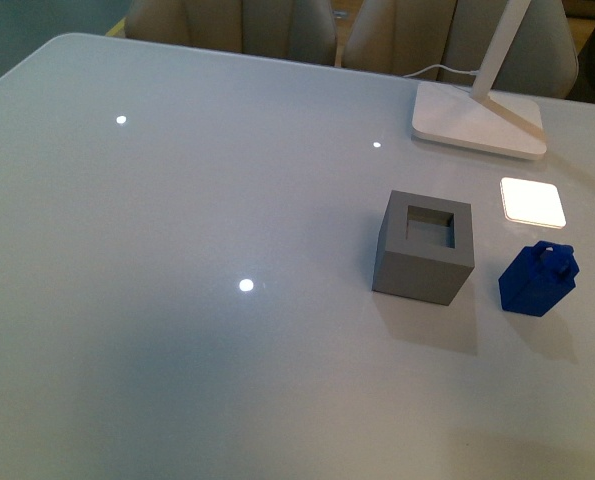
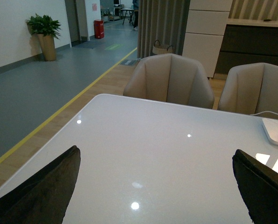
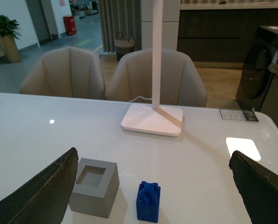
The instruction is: Insert blue part into gray base
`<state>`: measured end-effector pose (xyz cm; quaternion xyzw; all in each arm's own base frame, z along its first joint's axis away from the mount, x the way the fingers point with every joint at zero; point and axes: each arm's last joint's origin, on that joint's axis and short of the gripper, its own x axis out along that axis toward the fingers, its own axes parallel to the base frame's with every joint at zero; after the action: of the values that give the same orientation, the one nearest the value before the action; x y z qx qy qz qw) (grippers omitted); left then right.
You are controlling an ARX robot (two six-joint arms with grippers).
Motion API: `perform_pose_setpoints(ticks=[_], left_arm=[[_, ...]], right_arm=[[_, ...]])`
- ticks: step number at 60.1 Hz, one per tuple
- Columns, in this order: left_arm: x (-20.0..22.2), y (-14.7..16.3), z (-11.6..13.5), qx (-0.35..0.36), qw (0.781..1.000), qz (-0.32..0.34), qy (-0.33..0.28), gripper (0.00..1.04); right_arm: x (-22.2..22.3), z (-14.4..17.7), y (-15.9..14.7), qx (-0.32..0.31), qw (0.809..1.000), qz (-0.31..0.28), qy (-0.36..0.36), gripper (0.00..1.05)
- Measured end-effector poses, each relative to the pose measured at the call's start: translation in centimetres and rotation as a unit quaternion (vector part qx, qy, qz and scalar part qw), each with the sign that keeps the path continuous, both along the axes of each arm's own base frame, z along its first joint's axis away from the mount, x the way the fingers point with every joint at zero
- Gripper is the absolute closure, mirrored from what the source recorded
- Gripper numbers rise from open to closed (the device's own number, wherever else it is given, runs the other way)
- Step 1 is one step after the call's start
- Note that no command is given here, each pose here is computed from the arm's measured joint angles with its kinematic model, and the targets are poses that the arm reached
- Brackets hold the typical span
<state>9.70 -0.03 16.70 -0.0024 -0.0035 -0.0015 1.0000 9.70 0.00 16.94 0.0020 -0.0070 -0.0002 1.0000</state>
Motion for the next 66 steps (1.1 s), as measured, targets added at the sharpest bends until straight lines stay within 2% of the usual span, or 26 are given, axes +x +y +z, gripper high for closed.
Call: perform_pose_setpoints(ticks=[37, 40, 44, 46, 60, 66], left_arm=[[0.0, 0.0, 0.0, 0.000, 1.000, 0.000, 0.000, 0.07], [0.0, 0.0, 0.0, 0.000, 1.000, 0.000, 0.000, 0.07], [0.0, 0.0, 0.0, 0.000, 1.000, 0.001, 0.000, 0.07], [0.0, 0.0, 0.0, 0.000, 1.000, 0.000, 0.000, 0.07], [0.0, 0.0, 0.0, 0.000, 1.000, 0.000, 0.000, 0.07], [0.0, 0.0, 0.0, 0.000, 1.000, 0.000, 0.000, 0.07]], right_arm=[[0.0, 0.0, 0.0, 0.000, 1.000, 0.000, 0.000, 0.09], [0.0, -0.1, 0.1, 0.013, 0.997, -0.036, 0.066, 0.09], [0.6, 0.2, 0.3, 0.013, 0.978, -0.092, 0.189, 0.09], [1.2, 0.6, 0.4, 0.018, 0.971, -0.093, 0.217, 0.09], [7.5, 2.4, -0.3, 0.071, 0.948, -0.086, 0.298, 0.09], [11.8, 1.4, -0.3, 0.080, 0.924, -0.059, 0.369, 0.09]])
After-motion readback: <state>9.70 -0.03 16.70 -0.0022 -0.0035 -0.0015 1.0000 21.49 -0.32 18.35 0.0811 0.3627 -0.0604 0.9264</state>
